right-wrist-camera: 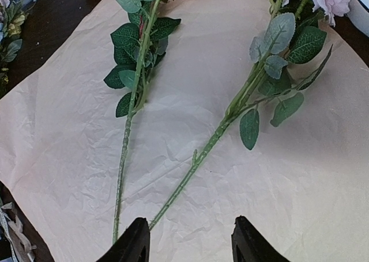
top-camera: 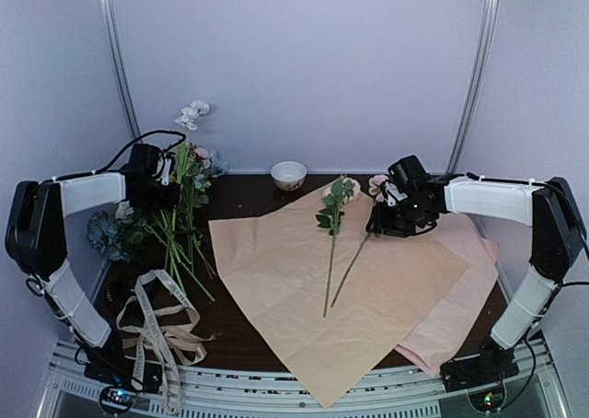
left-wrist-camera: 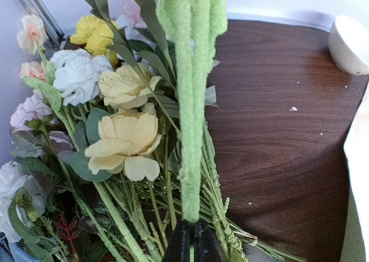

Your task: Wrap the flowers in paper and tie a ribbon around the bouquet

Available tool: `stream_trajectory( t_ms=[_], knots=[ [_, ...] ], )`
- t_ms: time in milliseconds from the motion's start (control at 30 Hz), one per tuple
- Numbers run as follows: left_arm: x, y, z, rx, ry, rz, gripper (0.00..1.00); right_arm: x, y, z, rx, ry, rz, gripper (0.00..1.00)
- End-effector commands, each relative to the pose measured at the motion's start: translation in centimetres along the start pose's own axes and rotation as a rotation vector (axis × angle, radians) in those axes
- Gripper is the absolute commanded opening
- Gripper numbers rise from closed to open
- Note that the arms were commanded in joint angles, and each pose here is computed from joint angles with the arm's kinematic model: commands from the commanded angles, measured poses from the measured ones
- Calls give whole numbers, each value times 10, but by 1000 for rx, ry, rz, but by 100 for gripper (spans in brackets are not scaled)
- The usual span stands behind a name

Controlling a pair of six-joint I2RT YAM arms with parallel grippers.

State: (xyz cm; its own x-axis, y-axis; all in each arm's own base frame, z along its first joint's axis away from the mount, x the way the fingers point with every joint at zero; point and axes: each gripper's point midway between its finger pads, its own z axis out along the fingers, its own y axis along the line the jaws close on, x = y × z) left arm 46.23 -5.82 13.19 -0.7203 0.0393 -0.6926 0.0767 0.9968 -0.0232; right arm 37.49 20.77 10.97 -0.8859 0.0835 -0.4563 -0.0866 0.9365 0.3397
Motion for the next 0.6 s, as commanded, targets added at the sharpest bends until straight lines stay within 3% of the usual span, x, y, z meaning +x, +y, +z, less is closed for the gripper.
stream_trajectory(
  t_ms=[0, 233, 433, 567],
  knots=[
    [-73, -15, -65, 59, -412, 45, 0, -20, 8, -20, -11, -72, -32, 49],
    [-113, -69, -199, 321, -891, 182, 0, -30, 30, -33, -103, -126, -76, 49],
    [-121, -90, -262, 445, -1008, 228, 0, -35, 63, -50, -217, -176, -155, 49],
    [-119, -132, -295, 595, -1030, 223, 0, -30, 126, -84, -445, -256, -307, 50]
  ],
)
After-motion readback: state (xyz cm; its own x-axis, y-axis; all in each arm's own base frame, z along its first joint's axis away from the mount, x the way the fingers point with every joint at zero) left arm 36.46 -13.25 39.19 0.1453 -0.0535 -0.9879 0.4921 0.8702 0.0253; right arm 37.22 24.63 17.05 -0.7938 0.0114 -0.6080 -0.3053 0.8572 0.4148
